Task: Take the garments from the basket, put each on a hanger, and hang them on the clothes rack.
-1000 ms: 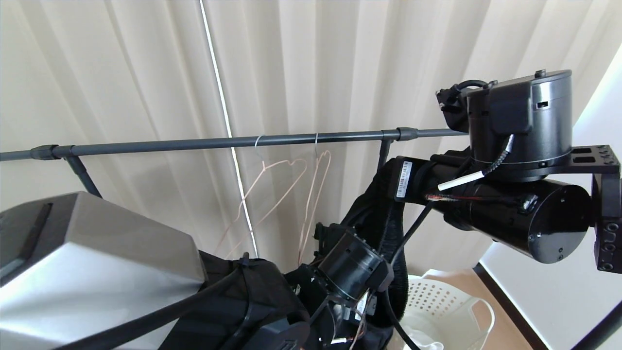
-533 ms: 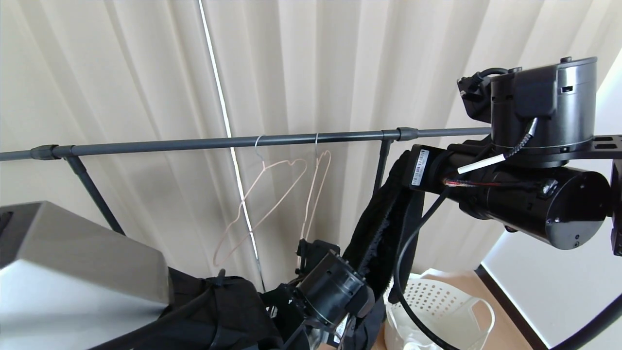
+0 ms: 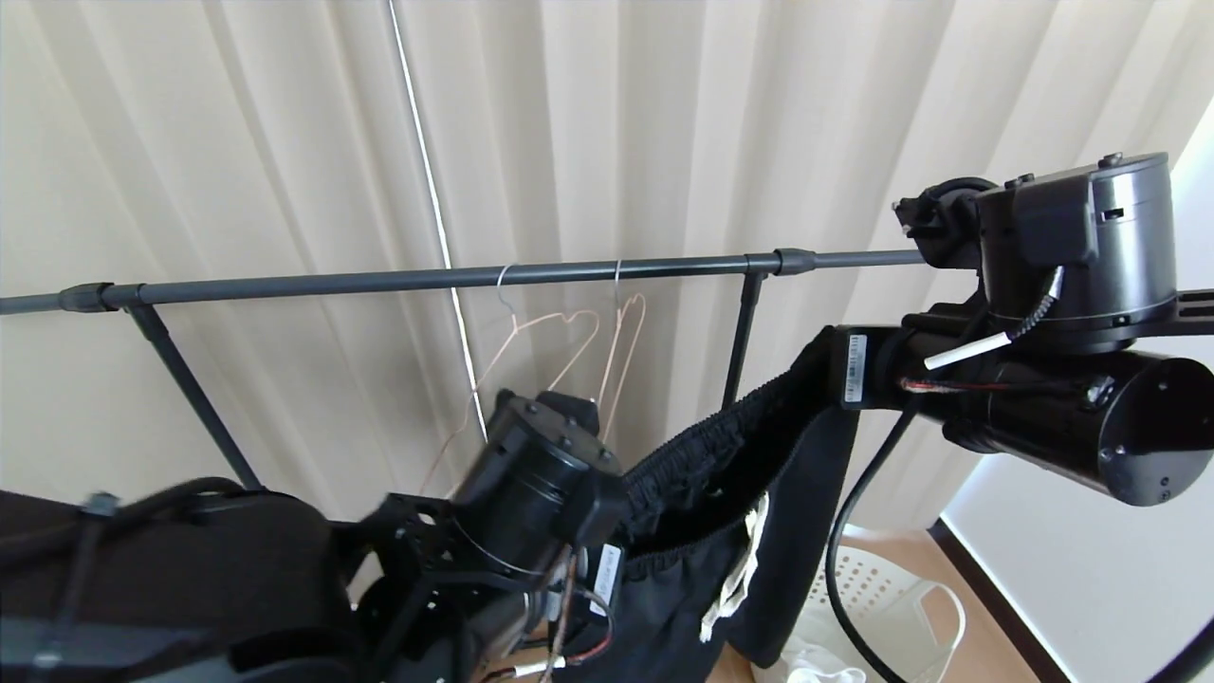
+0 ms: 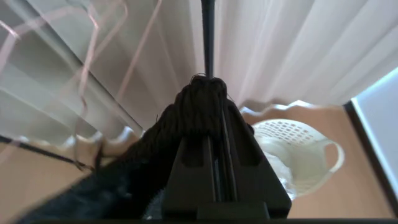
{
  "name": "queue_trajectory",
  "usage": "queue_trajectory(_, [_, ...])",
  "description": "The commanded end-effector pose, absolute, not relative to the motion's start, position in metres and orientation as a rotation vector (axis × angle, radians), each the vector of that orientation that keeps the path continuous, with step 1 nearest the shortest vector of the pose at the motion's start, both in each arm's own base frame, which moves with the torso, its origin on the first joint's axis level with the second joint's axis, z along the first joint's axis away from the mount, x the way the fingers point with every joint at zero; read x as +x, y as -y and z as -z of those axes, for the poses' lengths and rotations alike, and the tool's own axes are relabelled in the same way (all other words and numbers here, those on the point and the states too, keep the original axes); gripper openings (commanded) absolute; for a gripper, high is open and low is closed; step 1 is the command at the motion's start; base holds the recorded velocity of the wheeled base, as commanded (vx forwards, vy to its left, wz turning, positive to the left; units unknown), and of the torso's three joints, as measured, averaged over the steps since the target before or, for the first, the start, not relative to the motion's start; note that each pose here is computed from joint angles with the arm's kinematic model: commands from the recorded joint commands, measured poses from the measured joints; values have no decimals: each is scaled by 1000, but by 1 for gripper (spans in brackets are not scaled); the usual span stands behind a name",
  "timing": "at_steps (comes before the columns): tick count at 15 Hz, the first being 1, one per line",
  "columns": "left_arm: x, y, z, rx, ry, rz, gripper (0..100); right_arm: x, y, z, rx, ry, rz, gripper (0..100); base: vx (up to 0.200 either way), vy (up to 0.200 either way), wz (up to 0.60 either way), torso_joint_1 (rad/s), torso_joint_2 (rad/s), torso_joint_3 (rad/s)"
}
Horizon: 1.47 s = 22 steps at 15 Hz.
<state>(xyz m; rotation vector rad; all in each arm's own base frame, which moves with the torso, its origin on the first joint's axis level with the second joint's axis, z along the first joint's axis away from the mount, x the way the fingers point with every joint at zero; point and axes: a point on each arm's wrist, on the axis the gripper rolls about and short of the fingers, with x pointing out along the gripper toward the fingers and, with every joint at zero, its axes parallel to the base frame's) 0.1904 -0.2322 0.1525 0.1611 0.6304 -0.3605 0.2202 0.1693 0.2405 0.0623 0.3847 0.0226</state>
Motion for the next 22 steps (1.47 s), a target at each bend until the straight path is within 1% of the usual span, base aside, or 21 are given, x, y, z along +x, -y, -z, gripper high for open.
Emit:
queue_trajectory(1, [190,199,-194,104,-517,333,0,209,-161,-245,41,-398,-31,0,0,0,0,0,0,0])
queue_trajectory(3, [200,178,-201,117,-493,279,0,202,-164,-244,15,-422,-53,0,0,0,0,0,0,0])
queue_trajectory(4, [201,175,-201,121,-495,276,0,202,-165,-244,14,-425,-55,0,0,0,0,0,0,0])
queue_trajectory(5, [206,152,-196,228,-502,275,0,199,-169,-243,7,-430,-73,0,0,0,0,0,0,0])
queue_trajectory(6, [205,143,-195,258,-509,298,0,200,-170,-242,10,-429,-75,0,0,0,0,0,0,0])
queue_trajectory(7, [203,141,-194,251,-513,320,0,200,-172,-243,19,-425,-77,0,0,0,0,0,0,0])
queue_trajectory(10, [200,138,-193,248,-518,321,0,202,-177,-240,26,-434,-81,0,0,0,0,0,0,0])
queue_trajectory(13, [199,139,-193,243,-517,325,0,202,-181,-238,23,-438,-90,0,-200,0,0,2,4,5])
queue_trajectory(19, [200,140,-193,234,-514,325,0,204,-183,-235,16,-447,-86,0,0,0,0,0,0,0])
queue_trajectory(20, [201,141,-196,216,-483,329,0,203,-182,-235,17,-445,-87,0,0,0,0,0,0,0])
queue_trajectory(22, [204,143,-200,203,-456,329,0,203,-182,-236,20,-441,-85,0,0,0,0,0,0,0])
